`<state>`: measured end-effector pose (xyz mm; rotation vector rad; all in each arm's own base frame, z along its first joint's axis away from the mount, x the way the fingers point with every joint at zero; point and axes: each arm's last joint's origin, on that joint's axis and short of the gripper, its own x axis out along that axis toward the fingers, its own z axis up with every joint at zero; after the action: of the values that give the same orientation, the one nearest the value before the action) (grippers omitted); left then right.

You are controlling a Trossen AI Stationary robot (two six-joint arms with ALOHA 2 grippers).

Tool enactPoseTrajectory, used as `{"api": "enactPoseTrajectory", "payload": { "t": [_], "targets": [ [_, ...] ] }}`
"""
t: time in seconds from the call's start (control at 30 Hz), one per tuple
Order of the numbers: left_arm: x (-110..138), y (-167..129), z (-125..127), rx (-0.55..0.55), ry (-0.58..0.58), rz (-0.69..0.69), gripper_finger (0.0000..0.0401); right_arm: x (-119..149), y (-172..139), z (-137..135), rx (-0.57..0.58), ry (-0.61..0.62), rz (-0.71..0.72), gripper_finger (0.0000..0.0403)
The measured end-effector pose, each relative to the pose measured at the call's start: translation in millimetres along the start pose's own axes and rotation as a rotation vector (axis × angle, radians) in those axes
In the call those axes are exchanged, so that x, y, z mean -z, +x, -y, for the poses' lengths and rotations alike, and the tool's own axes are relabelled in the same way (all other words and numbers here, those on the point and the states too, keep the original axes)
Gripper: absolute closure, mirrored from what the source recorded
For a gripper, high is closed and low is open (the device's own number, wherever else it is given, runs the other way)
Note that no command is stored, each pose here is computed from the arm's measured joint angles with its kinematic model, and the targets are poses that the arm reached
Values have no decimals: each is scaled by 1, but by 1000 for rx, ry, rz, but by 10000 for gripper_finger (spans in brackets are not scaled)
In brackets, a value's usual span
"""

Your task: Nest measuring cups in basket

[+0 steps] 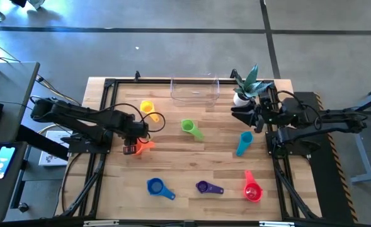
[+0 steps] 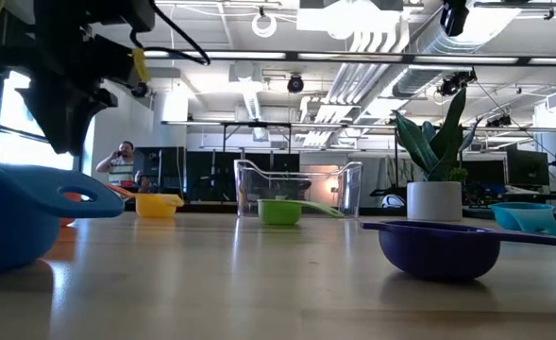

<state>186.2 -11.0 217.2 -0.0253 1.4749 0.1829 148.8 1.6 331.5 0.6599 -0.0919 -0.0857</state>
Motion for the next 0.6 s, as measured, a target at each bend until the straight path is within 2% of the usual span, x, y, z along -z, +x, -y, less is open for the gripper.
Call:
{"api": "enactPoseTrajectory", "payload": {
  "t": [0.6],
  "targets": [
    [-17, 26, -9, 15, 83, -109, 279, 0, 0, 0, -2, 0, -2, 226]
  ]
}}
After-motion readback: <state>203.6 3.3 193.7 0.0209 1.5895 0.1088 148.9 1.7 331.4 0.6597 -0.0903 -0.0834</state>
